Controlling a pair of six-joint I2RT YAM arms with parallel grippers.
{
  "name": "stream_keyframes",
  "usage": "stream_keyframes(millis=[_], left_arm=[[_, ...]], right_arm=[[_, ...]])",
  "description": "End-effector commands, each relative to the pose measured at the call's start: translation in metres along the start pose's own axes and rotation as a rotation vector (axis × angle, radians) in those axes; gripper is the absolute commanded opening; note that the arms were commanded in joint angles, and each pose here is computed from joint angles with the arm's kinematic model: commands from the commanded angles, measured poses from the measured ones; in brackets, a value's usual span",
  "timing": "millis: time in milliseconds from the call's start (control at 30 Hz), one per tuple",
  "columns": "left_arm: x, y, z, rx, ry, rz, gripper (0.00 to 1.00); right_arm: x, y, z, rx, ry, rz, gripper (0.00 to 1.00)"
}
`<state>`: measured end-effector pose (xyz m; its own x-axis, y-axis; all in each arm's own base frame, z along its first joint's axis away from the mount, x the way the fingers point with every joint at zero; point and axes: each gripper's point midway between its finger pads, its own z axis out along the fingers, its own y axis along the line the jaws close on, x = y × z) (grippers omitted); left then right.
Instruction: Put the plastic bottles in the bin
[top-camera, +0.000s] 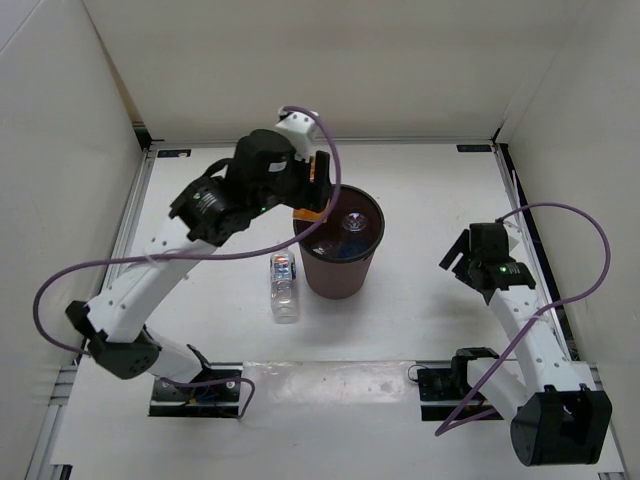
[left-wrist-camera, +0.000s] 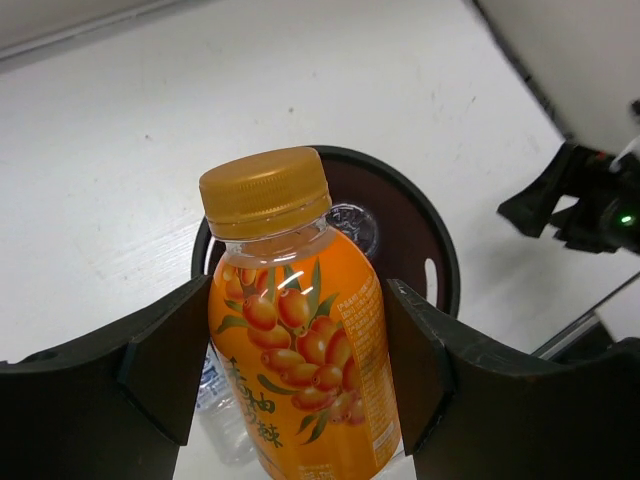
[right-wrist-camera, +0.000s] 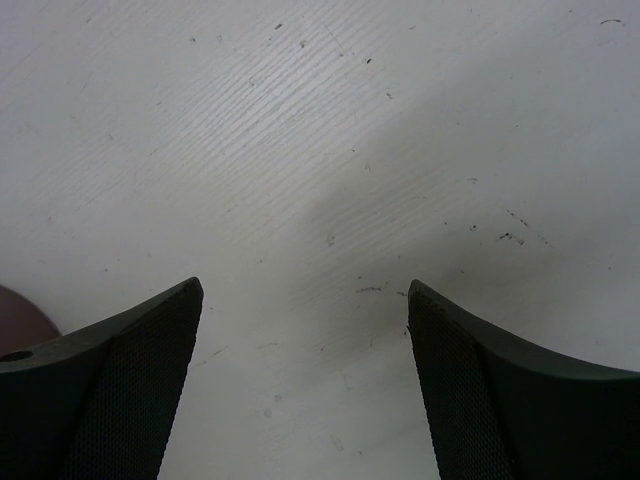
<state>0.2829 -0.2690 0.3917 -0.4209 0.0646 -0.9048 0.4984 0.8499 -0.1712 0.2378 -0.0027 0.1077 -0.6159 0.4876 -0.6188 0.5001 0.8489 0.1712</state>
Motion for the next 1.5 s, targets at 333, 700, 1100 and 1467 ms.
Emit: stream_keyframes(millis=[333,700,1100,1467], left_arm=[[0.005,-0.015,0.024,-0.022,0.072,0.091,0.8],[-0.013,0.019,-0.015,-0.18,0.041,0.124,1.0],[0.075,0.159,-0.151,-0.599,-0.168,-0.009,1.0],[0.182,0.147,-0.101,-0.493,-0.051,-0.208,1.0]], right_arm=[[-0.018,0.014,-0.006,-0.004,-0.057,-0.032,0.85],[-0.017,0.016,-0.007,-0.009,-0.054,-0.04,0.85],[-0.017,0.021,-0.009,-0.021,-0.059,-0.055,0.85],[-0.014,0.031,-0.009,0.014,-0.068,-0.119,0.85]])
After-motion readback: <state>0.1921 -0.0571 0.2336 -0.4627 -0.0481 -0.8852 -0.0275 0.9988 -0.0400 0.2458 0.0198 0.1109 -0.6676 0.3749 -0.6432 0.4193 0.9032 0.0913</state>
